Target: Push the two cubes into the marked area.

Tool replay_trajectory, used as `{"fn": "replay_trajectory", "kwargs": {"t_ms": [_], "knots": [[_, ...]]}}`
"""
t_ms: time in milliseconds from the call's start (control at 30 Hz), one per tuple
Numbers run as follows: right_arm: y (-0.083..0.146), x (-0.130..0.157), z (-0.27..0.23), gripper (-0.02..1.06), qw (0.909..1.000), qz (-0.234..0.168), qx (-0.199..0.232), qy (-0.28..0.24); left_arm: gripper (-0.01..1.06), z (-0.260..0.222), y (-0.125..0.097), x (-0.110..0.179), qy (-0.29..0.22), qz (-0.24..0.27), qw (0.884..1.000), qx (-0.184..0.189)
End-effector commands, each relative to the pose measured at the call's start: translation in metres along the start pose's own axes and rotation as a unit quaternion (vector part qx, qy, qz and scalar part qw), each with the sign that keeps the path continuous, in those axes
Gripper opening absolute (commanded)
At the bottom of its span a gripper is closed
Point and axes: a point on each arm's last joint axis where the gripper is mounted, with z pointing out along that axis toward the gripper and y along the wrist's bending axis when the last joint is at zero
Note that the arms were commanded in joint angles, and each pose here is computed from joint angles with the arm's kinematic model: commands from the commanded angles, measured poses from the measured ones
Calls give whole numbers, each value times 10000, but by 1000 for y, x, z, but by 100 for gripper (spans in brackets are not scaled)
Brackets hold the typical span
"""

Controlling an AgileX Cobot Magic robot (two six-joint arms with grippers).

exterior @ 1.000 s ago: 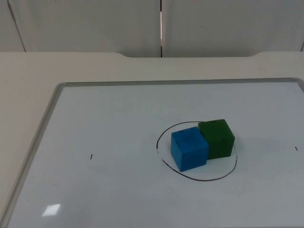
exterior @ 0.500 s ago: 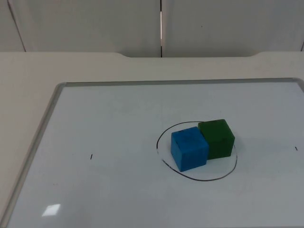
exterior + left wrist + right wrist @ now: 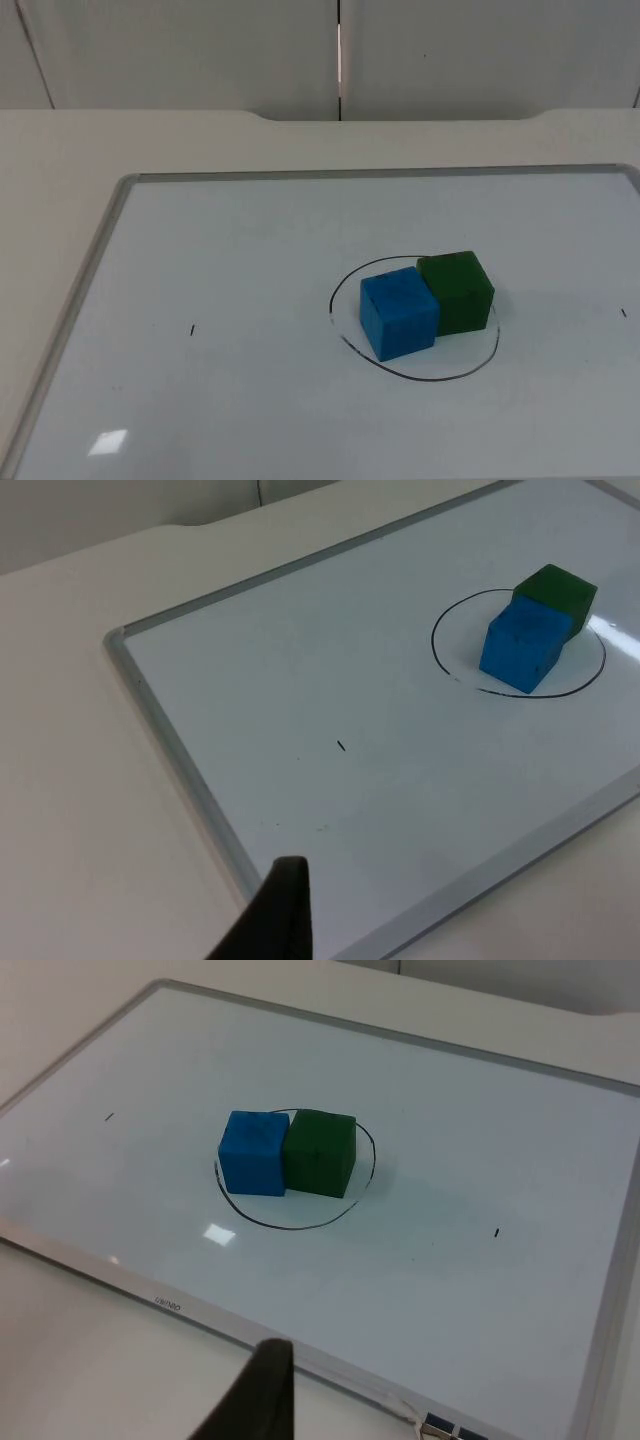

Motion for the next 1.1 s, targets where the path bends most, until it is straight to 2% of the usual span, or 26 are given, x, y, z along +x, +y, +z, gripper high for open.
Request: {"fn": "replay_trajectory", "kwargs": {"t_ms": [0,333,467,800,1067], "knots": [[0,0,0,105,10000,-36,-7,-29,105,1,-1,1,5,4,10000,34],[0,0,0,105,10000,-31,3,-38,105,1,-1,1,5,-9,10000,12],[0,0,0,105,10000,-31,3,-38,105,1,-1,1,7,-110,9998,-177],[0,0,0,105,10000,-28,9,-38,105,1,-2,1,12,-525,9941,-949],[1,0,0,105,9995,116,288,-39,105,1,-2,1,15,-740,9881,-1349]]}}
